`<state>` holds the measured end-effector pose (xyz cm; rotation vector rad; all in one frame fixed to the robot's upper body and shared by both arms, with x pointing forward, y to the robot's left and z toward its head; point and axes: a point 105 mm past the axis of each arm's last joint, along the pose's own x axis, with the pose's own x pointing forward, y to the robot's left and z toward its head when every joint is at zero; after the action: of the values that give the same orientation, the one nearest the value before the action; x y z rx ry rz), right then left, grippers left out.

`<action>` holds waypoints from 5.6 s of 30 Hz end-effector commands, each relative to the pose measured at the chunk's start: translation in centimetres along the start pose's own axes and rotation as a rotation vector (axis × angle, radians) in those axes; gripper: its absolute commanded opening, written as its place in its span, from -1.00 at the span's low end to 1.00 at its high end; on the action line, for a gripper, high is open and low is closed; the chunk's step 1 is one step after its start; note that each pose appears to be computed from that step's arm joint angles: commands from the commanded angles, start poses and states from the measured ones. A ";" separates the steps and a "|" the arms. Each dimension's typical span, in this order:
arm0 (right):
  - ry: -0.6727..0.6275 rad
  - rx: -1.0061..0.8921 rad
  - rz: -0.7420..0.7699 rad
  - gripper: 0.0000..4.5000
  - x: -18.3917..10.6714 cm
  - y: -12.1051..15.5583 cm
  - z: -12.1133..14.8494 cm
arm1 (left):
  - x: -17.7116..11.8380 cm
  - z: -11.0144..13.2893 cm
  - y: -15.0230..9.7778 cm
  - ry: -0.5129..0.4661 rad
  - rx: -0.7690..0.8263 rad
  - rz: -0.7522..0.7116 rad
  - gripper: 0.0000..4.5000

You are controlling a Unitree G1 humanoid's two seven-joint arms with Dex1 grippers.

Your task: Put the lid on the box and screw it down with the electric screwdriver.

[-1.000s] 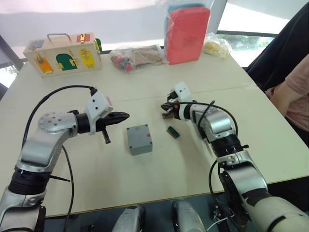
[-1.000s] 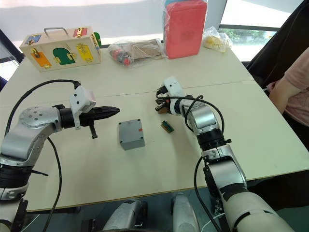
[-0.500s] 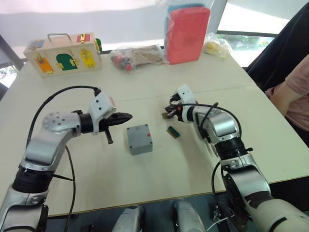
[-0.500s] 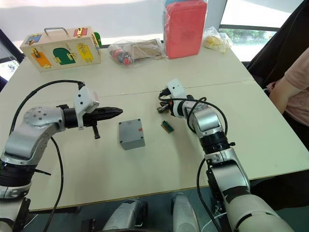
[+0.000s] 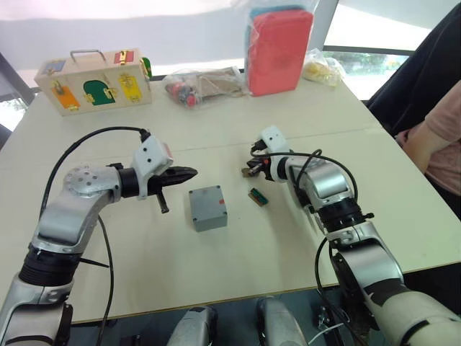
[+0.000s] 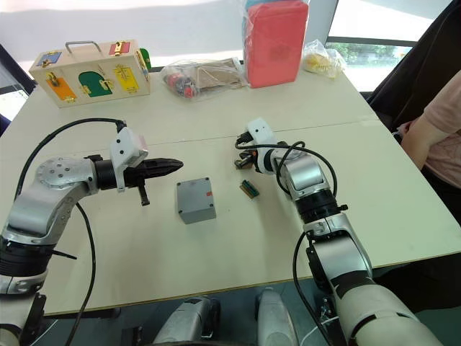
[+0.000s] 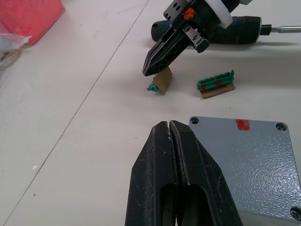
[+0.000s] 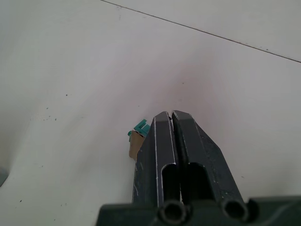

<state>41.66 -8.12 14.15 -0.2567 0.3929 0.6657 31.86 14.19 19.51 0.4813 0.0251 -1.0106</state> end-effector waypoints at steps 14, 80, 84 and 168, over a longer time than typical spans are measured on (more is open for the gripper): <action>0.011 -0.073 0.066 -0.99 -2.9 2.4 -0.2 | 0.2 1.1 0.1 -0.034 0.047 -0.006 -1.00; 0.421 -0.080 0.020 -0.19 1.6 -0.6 0.2 | 0.8 0.6 -0.9 -0.064 0.018 0.039 -1.00; 0.425 -0.082 0.022 -0.83 1.8 -0.4 -0.1 | 0.9 0.6 -0.9 -0.065 0.019 0.037 -1.00; -0.722 -0.165 0.311 -0.95 -1.6 9.9 0.5 | -2.3 0.0 -1.5 0.038 0.007 -0.068 -1.00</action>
<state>34.18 -1.47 12.67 -0.0930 -0.2577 1.0446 29.73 15.20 18.40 0.4862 0.1111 -1.0827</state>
